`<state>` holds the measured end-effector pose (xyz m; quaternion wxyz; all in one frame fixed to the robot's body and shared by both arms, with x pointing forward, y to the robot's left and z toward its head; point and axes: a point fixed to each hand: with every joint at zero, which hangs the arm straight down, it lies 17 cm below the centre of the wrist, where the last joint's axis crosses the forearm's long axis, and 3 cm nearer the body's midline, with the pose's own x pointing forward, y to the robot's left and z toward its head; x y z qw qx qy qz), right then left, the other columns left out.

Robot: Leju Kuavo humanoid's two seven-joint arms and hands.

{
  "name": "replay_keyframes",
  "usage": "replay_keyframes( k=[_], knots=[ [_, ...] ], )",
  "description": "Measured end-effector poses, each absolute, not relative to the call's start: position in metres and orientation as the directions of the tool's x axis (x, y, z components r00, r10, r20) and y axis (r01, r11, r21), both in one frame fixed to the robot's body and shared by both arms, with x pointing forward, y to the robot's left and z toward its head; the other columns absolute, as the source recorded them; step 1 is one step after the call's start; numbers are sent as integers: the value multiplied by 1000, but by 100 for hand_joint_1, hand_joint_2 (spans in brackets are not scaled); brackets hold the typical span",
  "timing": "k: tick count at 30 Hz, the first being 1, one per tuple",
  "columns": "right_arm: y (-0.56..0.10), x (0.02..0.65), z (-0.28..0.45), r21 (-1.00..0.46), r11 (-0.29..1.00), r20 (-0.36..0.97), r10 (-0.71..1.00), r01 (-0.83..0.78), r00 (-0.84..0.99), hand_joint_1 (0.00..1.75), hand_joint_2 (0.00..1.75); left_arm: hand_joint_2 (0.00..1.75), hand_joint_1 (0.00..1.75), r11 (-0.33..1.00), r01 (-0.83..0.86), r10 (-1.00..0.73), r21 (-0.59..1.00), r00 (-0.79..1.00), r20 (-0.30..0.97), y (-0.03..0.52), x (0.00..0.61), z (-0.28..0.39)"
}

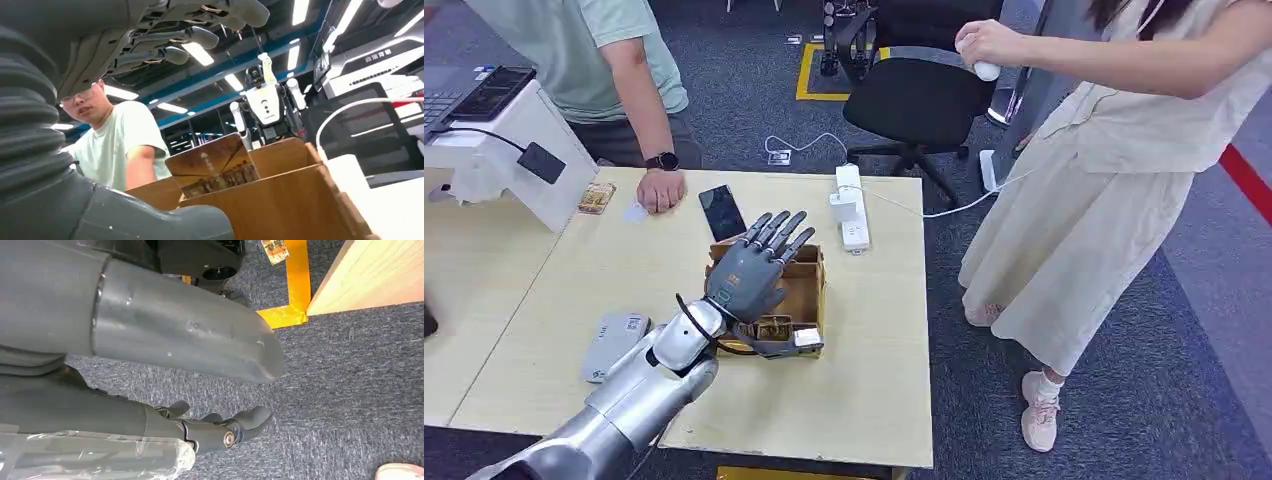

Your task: Pass the card to the sensor for recognition and then transmit it.

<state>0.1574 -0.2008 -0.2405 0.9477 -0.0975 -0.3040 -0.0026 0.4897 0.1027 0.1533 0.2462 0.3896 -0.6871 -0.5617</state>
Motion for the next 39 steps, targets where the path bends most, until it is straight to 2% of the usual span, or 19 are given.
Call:
replay_keyframes(
  k=[21, 27, 39],
  knots=[
    [-200, 153, -242, -178, 982, 570, 45, 70, 820, 0, 0, 175, 0, -12, -171, -834, 985, -542, -104, 136, 501, 126],
    [-200, 153, -242, -178, 982, 570, 44, 71, 820, 0, 0, 175, 0, 81, -66, -807, 995, -590, 26, 130, 490, 116],
    [-200, 153, -242, -179, 982, 570, 50, 64, 820, 0, 0, 175, 0, 132, -16, -763, 991, -640, 91, 129, 477, 120]
  ],
)
